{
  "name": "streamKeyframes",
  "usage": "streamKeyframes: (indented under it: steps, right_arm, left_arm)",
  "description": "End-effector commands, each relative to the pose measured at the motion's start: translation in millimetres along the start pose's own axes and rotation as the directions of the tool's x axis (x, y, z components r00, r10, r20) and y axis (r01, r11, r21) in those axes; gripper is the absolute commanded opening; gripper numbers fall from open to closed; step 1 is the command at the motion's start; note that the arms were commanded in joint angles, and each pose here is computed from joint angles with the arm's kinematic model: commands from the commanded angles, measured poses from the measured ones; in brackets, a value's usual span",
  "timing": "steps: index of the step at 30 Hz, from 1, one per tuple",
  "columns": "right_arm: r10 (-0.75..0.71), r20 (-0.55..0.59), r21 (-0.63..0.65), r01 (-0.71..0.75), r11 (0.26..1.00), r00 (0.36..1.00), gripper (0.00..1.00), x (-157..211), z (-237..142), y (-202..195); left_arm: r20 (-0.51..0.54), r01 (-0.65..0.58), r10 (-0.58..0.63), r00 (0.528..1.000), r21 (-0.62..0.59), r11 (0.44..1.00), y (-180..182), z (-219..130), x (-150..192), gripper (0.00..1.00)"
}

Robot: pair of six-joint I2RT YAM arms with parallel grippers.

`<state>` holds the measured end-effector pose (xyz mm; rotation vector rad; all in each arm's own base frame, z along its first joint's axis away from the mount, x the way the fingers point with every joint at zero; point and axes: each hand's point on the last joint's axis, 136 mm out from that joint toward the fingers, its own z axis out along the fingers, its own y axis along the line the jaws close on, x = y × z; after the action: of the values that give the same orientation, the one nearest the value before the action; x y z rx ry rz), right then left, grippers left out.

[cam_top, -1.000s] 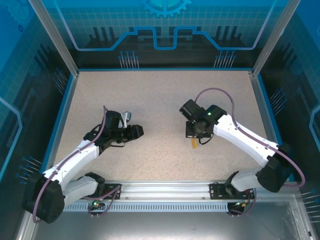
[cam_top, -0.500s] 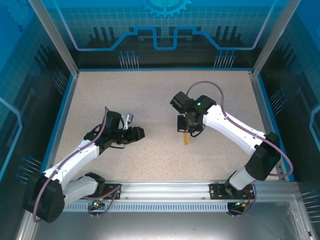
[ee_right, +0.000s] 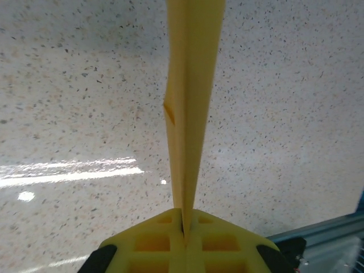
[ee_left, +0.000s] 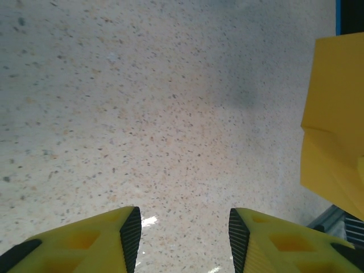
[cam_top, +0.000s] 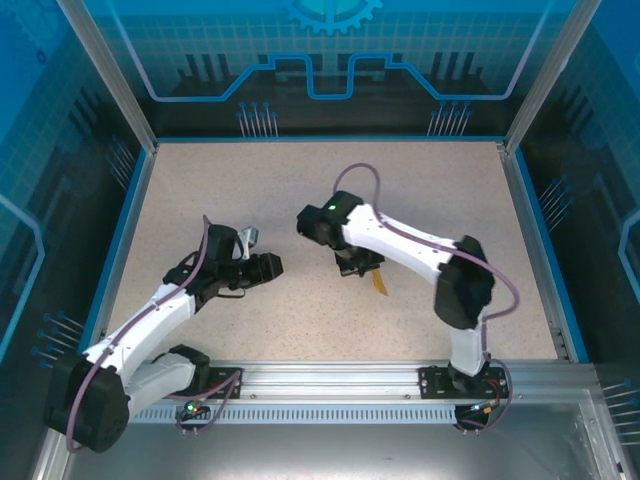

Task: Fold a paper plane with a square sheet of paper (pick it up from the middle)
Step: Turn over the paper at the center of the table, then third fold the triangle at the center of the table.

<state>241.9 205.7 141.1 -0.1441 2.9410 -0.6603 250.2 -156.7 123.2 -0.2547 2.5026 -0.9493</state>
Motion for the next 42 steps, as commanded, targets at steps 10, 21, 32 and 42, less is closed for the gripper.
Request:
streamKeyframes:
  steps: [10,21,32,42]
  right_arm:
    - [-0.116,-0.113,-0.13,0.102,0.986,0.987,0.2,9,43,125]
    - [0.043,0.167,-0.694,0.086,0.715,0.985,0.47,-10,-30,152]
    - [0.08,0.089,-0.871,0.039,0.489,0.993,0.26,10,24,124]
    - [0.132,0.002,-0.712,-0.091,0.696,0.991,0.23,19,83,151]
  left_arm:
    - [0.22,0.191,-0.133,0.966,-0.266,0.945,69,-32,1,0.5]
    - [0.136,0.052,-0.041,0.99,-0.078,0.996,28,-28,5,0.56]
    - [0.05,0.047,-0.052,0.997,0.094,0.994,4,-11,21,0.57]
    - [0.007,0.013,-0.014,1.0,0.051,0.999,10,-7,25,0.58]
